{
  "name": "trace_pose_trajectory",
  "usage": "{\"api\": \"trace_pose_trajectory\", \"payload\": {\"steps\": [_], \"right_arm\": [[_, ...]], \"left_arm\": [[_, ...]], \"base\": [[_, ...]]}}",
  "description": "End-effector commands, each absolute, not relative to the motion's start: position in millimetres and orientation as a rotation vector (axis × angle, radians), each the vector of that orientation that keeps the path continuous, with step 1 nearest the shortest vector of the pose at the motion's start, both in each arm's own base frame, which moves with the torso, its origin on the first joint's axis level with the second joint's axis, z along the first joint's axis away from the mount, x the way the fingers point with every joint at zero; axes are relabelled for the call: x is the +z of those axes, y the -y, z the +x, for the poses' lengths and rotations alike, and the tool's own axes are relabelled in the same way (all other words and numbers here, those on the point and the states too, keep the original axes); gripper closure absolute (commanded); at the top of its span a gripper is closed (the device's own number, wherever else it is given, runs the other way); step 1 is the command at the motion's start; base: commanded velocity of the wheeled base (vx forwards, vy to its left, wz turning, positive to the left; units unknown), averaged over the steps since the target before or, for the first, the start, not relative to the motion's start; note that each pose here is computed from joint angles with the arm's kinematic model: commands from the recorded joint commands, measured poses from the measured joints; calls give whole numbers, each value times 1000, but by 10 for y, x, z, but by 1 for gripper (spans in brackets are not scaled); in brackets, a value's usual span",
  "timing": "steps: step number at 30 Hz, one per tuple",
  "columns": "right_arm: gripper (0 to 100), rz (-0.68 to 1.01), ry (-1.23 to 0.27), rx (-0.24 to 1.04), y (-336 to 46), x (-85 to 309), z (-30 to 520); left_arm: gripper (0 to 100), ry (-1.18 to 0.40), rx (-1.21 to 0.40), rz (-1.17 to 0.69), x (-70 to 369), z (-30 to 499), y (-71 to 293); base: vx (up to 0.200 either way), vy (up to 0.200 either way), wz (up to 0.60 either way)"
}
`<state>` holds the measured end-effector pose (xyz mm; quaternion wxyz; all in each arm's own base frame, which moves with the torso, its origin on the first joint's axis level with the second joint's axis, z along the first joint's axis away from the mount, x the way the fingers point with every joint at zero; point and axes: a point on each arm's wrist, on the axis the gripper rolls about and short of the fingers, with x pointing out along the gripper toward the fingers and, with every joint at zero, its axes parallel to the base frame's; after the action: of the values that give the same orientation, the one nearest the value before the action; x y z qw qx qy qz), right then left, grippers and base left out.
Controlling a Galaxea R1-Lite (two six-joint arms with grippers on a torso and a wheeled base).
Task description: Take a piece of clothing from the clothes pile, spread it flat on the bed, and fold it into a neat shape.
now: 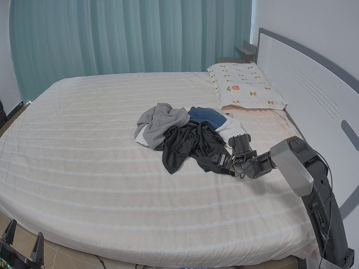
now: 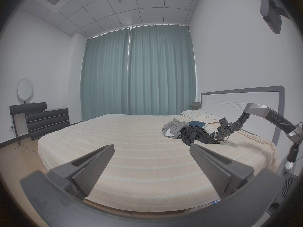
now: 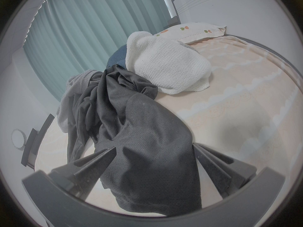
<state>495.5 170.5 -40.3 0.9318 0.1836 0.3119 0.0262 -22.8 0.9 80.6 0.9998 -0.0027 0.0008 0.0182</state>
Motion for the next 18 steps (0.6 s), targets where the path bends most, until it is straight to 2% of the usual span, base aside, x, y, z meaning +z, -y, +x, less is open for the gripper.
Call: {"api": "trace_pose_trajectory", "payload": {"steps": [1,6,9,14,18], "right_arm": [[100,380,-630,58,-1714,-368,4959],[100,442,-609,51,-1724,-254,4964],[100,560,-627,26,-1757,-177,4906],[100,596,-661,17,-1669,-66,4763],[100,712,-709,60,-1490,276,4446]], "left_arm": [[0,-1,37,-6,753,-228,-9],[0,-1,37,-6,753,-228,-9],[0,-1,37,-6,753,-228,-9],[0,-1,37,-6,753,-228,-9],[0,-1,37,-6,753,-228,-9]], "base": [[0,0,0],[0,0,0],[0,0,0],[0,0,0],[0,0,0]]}}
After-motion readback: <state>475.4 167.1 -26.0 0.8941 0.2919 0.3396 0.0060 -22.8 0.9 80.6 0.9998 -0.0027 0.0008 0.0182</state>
